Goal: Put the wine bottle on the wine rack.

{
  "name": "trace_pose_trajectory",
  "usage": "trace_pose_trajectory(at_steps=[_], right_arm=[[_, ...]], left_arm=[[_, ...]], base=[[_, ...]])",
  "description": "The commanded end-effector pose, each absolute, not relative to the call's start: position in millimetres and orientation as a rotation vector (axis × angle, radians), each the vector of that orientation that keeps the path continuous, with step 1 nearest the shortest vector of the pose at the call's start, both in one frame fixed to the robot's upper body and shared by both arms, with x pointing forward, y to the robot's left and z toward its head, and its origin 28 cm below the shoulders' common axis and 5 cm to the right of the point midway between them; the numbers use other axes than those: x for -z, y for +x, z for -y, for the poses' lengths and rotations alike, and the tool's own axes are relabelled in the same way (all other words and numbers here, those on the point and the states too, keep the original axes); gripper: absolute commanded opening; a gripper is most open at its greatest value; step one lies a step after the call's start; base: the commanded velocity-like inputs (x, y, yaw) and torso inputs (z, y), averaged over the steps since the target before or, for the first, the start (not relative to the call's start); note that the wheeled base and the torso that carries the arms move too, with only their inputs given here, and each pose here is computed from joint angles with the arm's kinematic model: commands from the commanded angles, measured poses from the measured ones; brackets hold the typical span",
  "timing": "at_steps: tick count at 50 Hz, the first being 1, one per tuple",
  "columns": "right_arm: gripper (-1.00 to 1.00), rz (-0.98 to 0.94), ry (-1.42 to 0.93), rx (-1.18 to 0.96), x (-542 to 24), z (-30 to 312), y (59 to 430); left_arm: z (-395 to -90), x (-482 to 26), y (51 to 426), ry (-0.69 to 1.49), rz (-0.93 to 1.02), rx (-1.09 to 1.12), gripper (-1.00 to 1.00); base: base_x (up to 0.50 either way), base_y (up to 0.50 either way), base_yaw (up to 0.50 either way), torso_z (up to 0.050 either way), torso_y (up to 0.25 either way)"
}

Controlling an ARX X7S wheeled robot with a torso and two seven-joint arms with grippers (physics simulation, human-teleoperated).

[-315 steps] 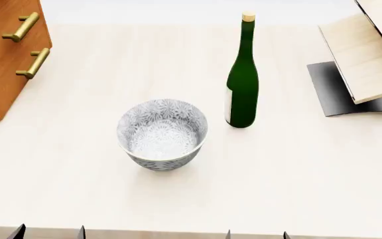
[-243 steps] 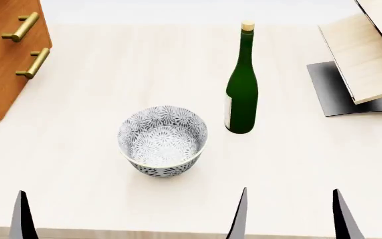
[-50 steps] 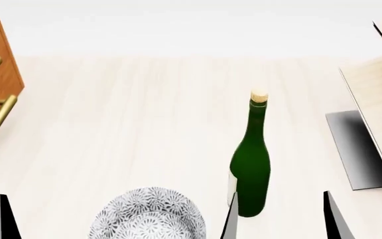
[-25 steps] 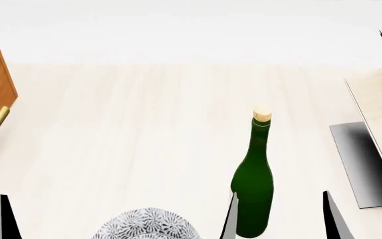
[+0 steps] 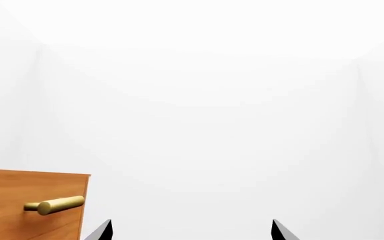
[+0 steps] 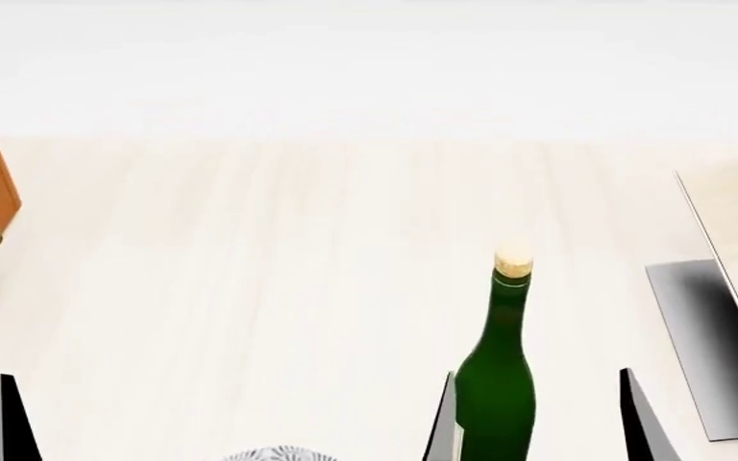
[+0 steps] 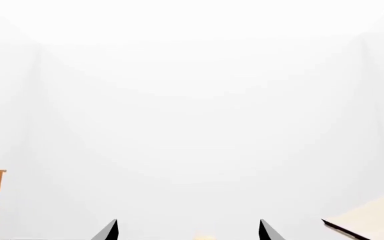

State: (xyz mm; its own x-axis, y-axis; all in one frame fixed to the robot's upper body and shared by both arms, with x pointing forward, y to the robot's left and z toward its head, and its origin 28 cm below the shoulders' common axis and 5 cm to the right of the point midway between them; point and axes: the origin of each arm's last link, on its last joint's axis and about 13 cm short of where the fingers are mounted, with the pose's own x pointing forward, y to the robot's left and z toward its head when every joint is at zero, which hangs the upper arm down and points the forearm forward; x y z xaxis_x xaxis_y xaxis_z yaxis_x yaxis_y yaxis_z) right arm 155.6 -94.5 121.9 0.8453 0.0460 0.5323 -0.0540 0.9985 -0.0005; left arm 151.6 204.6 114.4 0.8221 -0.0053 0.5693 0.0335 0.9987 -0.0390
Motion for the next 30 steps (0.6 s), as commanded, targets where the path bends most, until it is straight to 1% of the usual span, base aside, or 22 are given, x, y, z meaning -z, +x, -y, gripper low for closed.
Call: trace_pose_trajectory(at_steps=[1,30], right_arm=[[1.0,0.541,-0.021,-0.018,-118.5,95.0,159.1],[1.0,0.523,0.012,-0.056,-117.9,94.3,157.3]], left_arm=[[-205.0,-113.5,152.1,-0.047,0.603,0.018,1.0],[-204.3,-112.6,152.4,-0.047,0.601,0.018,1.0]], base=[[0.02,0.0,0.0,0.0,0.015],[0.0,-0.01,0.0,0.0,0.0]])
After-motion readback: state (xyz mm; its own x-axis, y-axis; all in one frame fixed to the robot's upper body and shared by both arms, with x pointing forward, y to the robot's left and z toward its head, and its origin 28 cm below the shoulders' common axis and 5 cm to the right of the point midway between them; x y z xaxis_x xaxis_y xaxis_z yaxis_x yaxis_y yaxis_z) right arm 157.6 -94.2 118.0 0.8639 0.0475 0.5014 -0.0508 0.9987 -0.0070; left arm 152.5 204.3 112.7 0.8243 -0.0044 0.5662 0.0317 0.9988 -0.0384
